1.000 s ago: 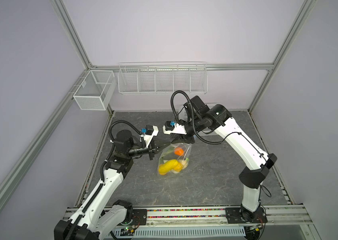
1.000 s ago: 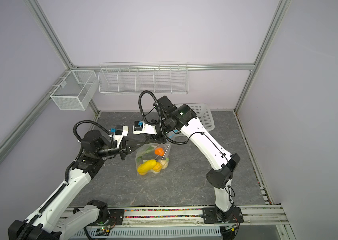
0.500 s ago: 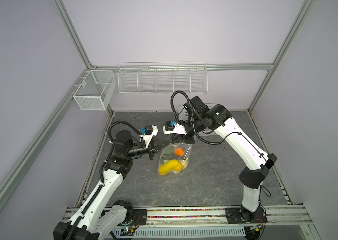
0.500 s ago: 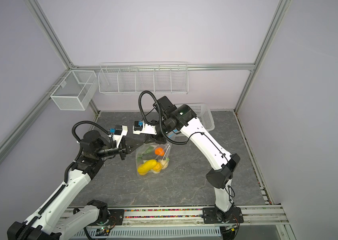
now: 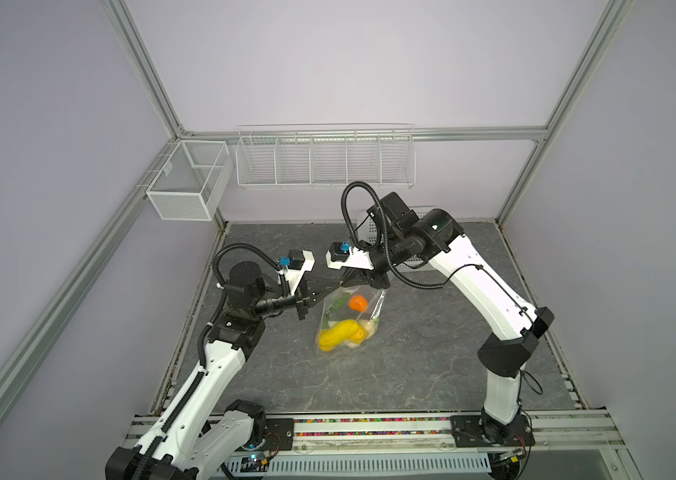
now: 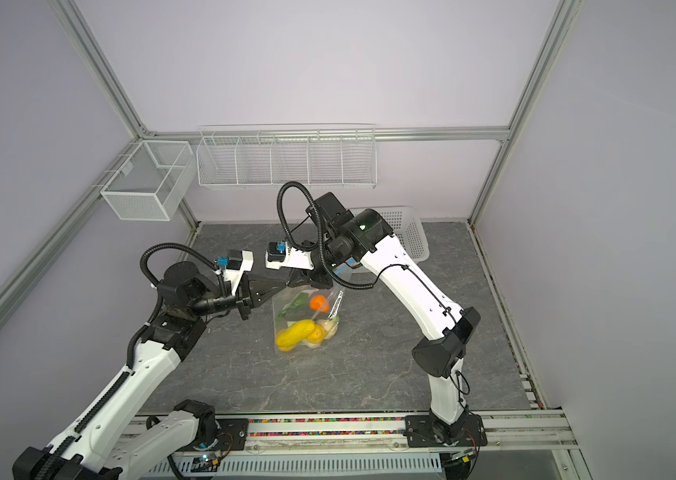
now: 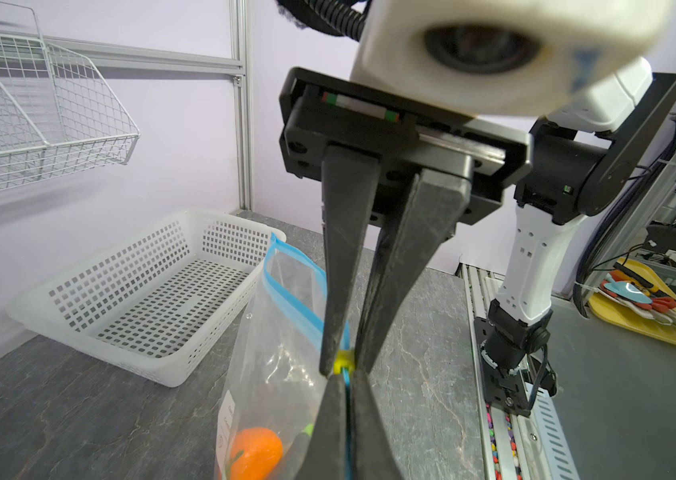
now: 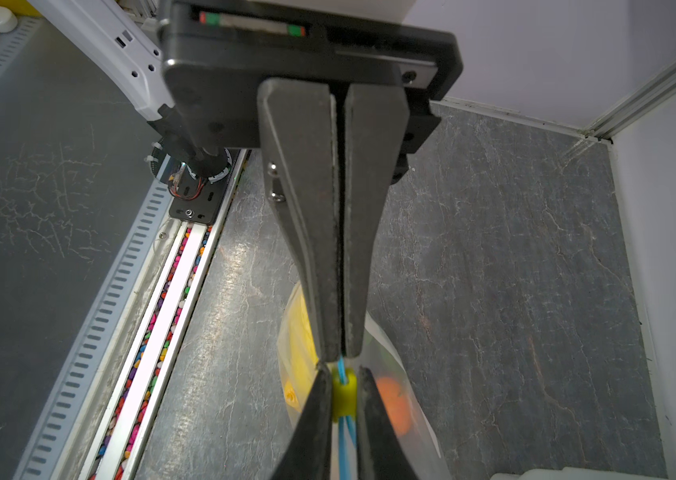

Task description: Place the food in the zip-top bag and seal the zipper

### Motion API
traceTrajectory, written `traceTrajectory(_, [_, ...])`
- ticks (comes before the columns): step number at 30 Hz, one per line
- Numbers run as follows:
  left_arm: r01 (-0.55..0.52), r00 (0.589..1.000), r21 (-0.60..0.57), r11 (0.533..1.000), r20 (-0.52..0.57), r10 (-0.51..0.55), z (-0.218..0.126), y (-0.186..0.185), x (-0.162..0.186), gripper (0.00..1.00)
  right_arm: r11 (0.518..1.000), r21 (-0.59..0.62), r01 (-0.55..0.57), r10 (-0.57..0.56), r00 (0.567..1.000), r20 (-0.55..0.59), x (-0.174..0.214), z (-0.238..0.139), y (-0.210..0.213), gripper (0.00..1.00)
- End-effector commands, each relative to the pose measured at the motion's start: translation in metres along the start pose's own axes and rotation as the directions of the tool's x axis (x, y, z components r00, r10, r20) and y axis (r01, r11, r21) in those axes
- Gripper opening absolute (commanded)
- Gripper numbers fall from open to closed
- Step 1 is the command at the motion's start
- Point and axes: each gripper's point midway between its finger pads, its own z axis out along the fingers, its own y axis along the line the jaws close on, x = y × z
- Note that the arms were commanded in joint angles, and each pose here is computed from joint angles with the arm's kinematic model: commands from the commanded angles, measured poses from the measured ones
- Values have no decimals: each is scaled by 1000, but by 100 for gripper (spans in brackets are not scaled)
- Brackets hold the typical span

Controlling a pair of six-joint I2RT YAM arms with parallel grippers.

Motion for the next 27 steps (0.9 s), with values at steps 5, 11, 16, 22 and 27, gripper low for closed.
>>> traceTrajectory(5, [-49,998,-20,999,37,50,-6,-8,-9,0,1000,-13,-7,7,1000,11,-2,3,1,6])
traceTrajectory(11, [-43,999,-87,995,28,46,-11,-3,-8,0,1000,29,-1,1,1000,-5,-2,-1,-5,6])
traceTrajectory(16, [-26,999,-212,977,21,31,-20,9,-8,0,998,59,-1,4,999,-38,2,-3,-11,6])
traceTrajectory(22, [-12,999,-305,952,25,21,-29,17,-12,0,996,86,-7,13,998,-66,7,-4,-18,6])
traceTrajectory(27, [53,999,-445,894,26,-46,-41,39,-11,0,995,100,6,3,996,-86,8,-7,-21,6])
